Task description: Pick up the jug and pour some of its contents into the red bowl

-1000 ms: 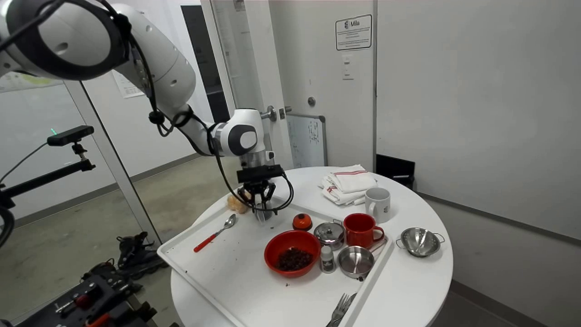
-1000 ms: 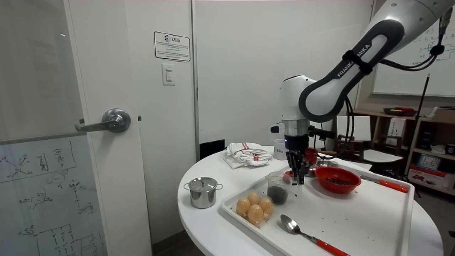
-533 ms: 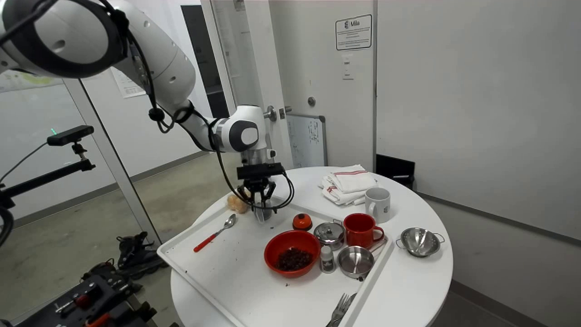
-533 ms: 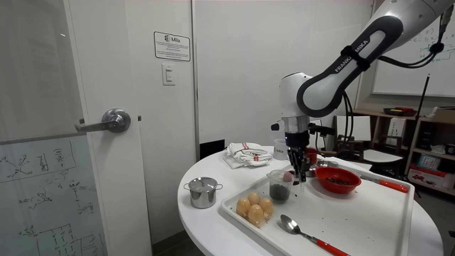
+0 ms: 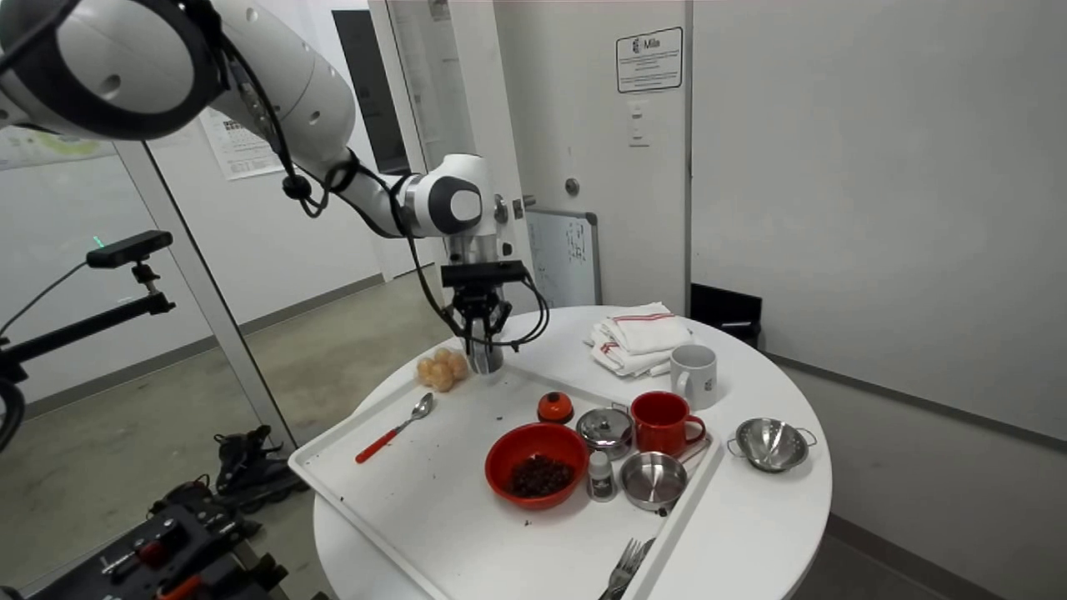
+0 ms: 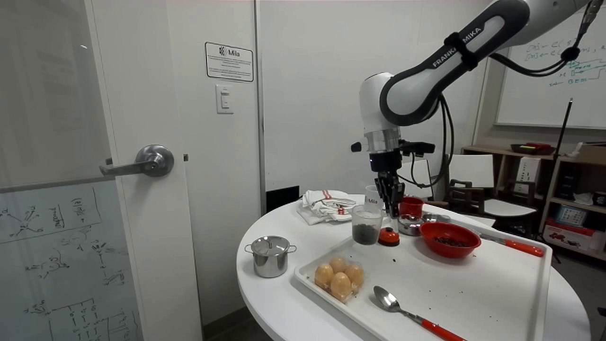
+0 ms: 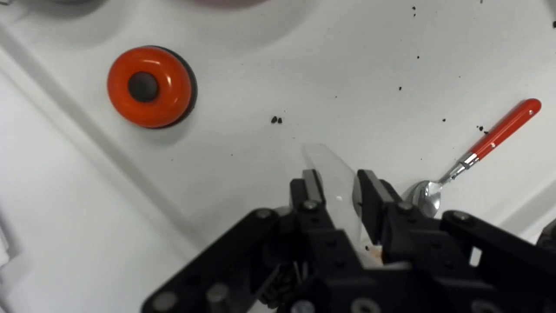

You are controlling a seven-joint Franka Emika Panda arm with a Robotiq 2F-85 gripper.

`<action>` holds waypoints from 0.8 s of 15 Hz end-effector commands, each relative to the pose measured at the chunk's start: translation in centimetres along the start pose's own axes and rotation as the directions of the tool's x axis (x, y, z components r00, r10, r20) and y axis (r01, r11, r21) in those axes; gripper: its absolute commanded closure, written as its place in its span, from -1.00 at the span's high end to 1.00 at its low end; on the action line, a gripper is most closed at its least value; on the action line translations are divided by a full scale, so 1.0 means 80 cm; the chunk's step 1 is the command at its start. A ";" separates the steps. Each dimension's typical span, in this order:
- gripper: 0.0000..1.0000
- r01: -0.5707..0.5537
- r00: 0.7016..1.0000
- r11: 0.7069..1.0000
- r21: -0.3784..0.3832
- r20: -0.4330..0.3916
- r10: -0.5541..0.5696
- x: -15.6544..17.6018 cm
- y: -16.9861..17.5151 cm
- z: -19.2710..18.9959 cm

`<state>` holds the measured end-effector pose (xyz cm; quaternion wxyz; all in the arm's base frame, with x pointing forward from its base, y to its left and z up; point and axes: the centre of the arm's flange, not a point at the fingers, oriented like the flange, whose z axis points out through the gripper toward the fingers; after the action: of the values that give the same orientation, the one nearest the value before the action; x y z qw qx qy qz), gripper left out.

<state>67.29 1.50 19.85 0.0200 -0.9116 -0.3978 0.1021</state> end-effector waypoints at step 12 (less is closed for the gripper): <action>-0.48 -0.306 0.951 0.952 0.003 0.041 0.306 -0.011 0.017 -0.042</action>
<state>68.35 0.06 23.12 0.0001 -0.9599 -0.2514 0.1242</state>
